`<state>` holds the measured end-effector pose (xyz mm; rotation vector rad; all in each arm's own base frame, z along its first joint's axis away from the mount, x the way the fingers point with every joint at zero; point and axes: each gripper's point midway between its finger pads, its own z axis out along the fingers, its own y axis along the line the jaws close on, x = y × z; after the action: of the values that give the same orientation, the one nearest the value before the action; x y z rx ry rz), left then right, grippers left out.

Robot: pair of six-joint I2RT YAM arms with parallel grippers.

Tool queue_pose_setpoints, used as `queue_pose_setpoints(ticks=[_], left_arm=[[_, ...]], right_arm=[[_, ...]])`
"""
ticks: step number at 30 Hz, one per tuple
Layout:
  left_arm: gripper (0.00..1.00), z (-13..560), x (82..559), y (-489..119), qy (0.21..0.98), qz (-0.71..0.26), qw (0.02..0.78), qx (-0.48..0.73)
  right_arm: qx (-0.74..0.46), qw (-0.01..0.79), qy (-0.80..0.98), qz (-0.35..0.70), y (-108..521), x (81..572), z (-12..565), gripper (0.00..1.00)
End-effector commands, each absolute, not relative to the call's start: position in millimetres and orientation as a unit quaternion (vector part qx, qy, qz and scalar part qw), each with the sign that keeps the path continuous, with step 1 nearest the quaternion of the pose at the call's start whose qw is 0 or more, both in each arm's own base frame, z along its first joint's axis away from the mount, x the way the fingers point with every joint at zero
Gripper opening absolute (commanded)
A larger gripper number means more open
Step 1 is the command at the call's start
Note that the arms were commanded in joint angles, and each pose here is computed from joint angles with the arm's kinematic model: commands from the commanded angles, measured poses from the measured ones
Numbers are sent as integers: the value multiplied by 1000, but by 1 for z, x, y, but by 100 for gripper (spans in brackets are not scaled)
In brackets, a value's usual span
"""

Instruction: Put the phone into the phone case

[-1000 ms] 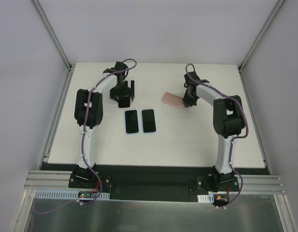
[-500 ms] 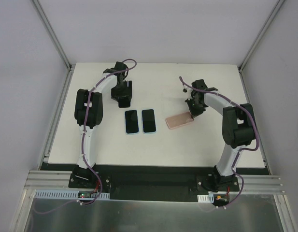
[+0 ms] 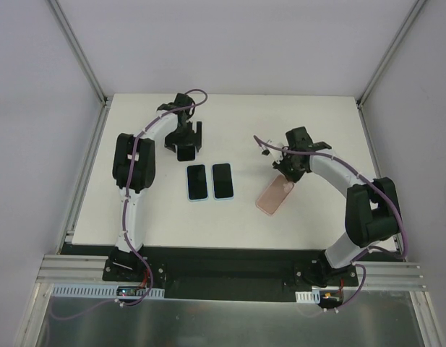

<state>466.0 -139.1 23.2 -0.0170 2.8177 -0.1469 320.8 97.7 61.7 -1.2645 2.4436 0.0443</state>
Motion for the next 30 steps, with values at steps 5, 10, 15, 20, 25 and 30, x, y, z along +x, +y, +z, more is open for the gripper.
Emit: queue_pose_setpoints(ticks=[5, 10, 15, 20, 25, 30], left_arm=[[95, -12, 443, -126, 995, 1, 100, -5], [85, -13, 447, -127, 995, -1, 99, -2], [67, -12, 447, -134, 995, -17, 96, 3], [47, -5, 444, -146, 994, -50, 93, 8], [40, 16, 441, -165, 990, -81, 117, 23], [36, 38, 433, -181, 984, -105, 141, 37]], right_arm=[[-517, 233, 824, -6, 113, 329, 64, 25], [-519, 249, 817, -40, 113, 341, 67, 30], [-462, 319, 827, -30, 122, 352, 101, 31], [-346, 394, 851, 17, 139, 362, 148, 39], [-179, 362, 901, 157, 180, 358, 162, 50], [-41, 289, 916, 275, 215, 353, 145, 59]])
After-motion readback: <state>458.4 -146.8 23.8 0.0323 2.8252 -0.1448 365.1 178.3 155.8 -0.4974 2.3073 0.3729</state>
